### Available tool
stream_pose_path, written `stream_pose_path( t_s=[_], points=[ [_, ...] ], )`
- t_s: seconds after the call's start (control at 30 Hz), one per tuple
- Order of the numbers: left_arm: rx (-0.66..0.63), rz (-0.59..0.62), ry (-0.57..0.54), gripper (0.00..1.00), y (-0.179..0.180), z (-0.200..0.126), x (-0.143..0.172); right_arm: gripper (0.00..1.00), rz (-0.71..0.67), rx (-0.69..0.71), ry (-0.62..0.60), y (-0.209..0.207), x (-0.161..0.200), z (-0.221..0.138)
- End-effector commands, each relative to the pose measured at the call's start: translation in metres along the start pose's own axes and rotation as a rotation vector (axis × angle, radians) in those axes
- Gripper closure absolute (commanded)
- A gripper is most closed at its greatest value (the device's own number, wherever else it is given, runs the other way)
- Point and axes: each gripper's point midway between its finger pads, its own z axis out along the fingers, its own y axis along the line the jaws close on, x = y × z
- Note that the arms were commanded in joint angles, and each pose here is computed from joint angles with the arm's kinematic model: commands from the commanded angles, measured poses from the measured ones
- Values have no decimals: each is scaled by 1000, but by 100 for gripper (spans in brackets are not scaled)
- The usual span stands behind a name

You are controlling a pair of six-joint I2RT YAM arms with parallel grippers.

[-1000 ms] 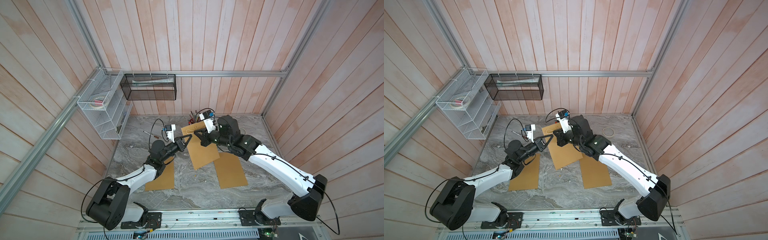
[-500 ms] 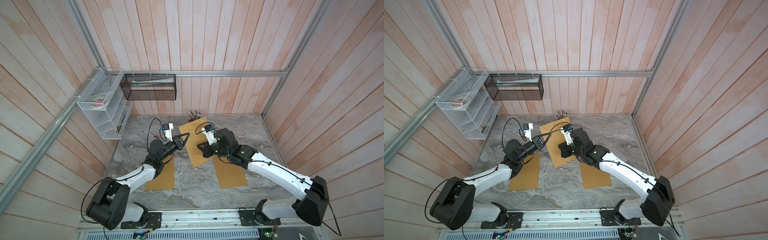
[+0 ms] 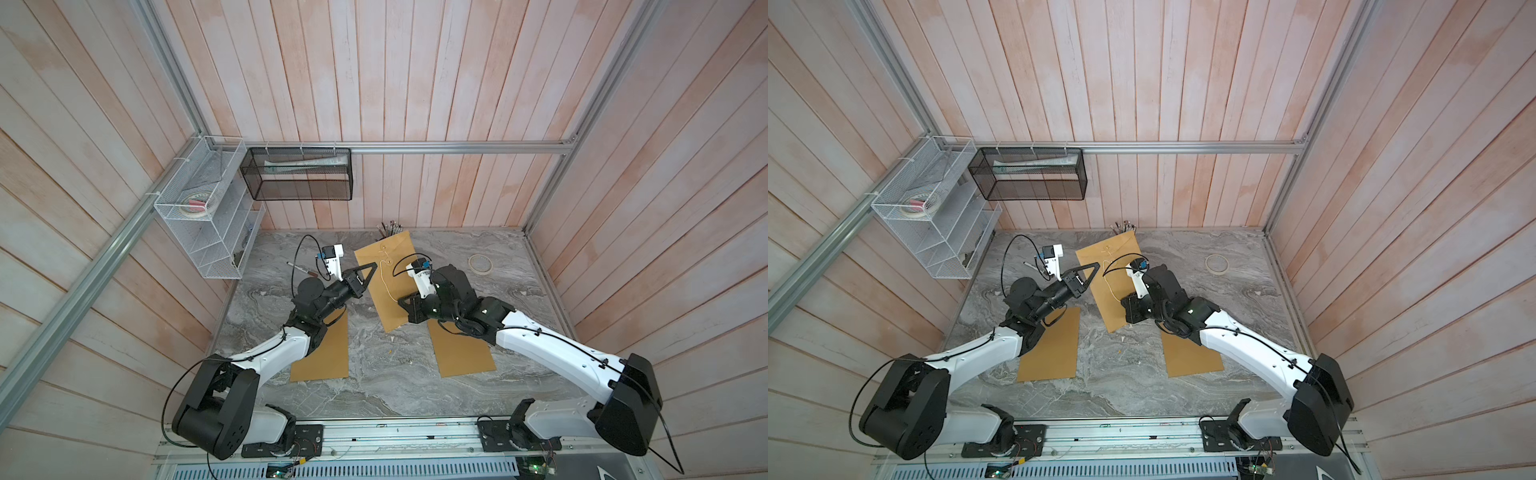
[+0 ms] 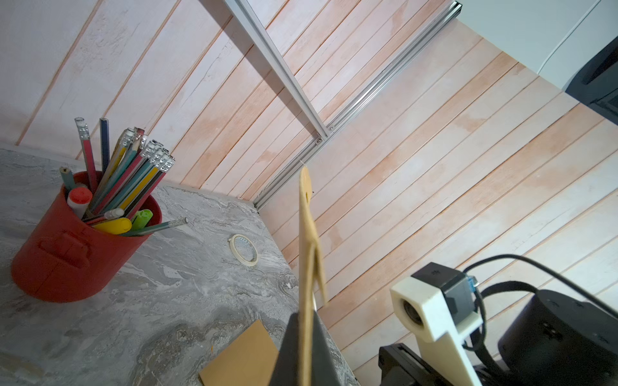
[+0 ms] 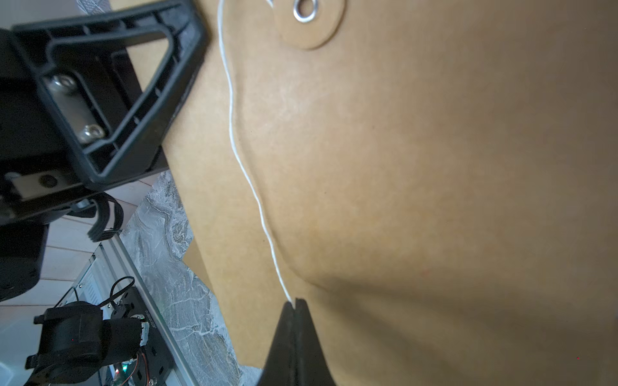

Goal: Open the file bag

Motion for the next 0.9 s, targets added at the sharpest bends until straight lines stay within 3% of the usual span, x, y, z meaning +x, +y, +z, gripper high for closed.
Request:
stream_pose_path(
  t_s=[0.0, 0.4, 0.87],
  points=[
    [41, 43, -62, 100, -18, 1, -25, 100, 16, 25, 4, -6, 6, -4],
    [41, 61, -70, 100, -20, 0, -34, 100, 50, 91, 21, -30, 17, -12],
    [60, 68, -45, 100, -24, -4, -28, 100, 64, 189, -42, -64, -6, -38]
  ],
)
